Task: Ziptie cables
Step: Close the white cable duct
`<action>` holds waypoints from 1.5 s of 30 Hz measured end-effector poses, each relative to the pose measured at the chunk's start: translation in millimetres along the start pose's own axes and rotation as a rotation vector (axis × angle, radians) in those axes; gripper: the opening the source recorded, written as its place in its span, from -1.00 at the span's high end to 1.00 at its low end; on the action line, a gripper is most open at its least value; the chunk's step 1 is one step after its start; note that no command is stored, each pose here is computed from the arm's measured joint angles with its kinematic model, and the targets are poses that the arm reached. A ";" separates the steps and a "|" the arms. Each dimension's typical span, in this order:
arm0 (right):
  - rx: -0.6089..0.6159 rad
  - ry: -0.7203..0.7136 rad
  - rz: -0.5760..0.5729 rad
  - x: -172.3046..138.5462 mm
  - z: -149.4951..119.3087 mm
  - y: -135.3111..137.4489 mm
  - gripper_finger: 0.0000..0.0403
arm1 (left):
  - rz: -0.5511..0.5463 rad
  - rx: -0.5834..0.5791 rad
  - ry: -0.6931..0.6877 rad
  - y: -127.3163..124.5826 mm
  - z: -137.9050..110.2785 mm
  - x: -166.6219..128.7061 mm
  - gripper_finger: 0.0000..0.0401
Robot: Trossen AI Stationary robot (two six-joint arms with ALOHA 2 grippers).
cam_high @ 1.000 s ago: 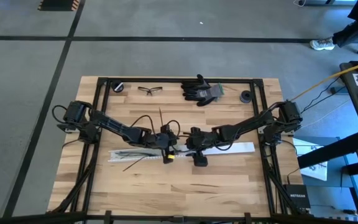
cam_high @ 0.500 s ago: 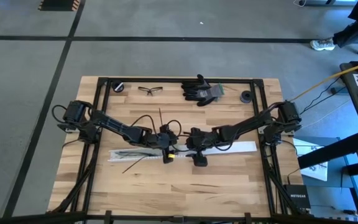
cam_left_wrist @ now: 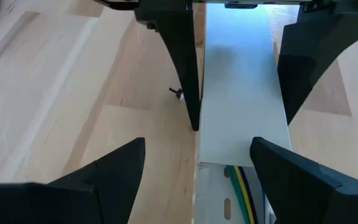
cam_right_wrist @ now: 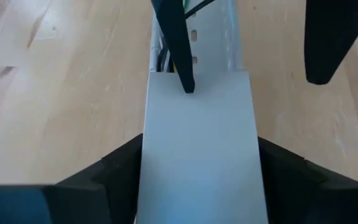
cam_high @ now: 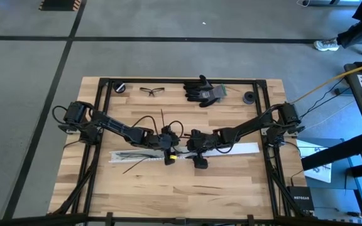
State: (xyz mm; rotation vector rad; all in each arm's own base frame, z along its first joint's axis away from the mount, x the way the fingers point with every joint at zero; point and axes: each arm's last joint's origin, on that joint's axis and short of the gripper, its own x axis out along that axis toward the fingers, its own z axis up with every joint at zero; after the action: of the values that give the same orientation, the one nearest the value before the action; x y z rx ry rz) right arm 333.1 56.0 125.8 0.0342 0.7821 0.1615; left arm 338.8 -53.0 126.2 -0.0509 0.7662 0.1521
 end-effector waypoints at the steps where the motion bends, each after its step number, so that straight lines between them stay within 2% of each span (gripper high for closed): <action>1: 0.000 0.000 0.000 -0.1 0.1 0.0 -0.21 | -0.001 0.000 -0.002 -0.1 0.2 0.0 -0.40; 5: 0.001 0.020 0.038 -1.2 1.7 -1.6 -0.31 | -0.008 -0.004 -0.019 -0.4 0.8 0.4 -0.40; 10: 0.010 0.117 0.059 -5.2 18.4 -3.3 -0.43 | -0.009 -0.006 -0.023 -0.6 1.0 0.7 -0.40; 16: -0.043 0.107 0.046 -9.2 36.8 -1.3 -0.47 | -0.008 -0.010 -0.023 -0.7 1.0 0.6 -0.40; 29: -0.042 0.136 0.033 -9.9 34.4 -1.8 -0.47 | -0.006 -0.032 -0.022 -0.8 0.8 0.6 -0.40; 36: -0.055 0.139 -0.018 -26.6 39.4 -2.1 -0.47 | -0.007 -0.033 -0.025 -0.8 0.9 0.6 -0.40; 40: -0.055 0.137 0.000 -33.6 41.6 -1.0 -0.47 | -0.009 -0.034 -0.034 -0.9 1.3 0.8 -0.40; 45: -0.060 0.186 -0.004 -21.3 32.9 0.6 -0.47 | -0.012 -0.037 -0.046 -1.2 2.4 1.1 -0.40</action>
State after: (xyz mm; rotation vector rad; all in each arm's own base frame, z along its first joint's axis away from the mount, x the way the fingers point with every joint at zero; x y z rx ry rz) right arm 341.3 54.2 164.2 -0.0391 0.9628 0.1863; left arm 341.3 -53.9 127.1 -0.0869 0.7171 0.1554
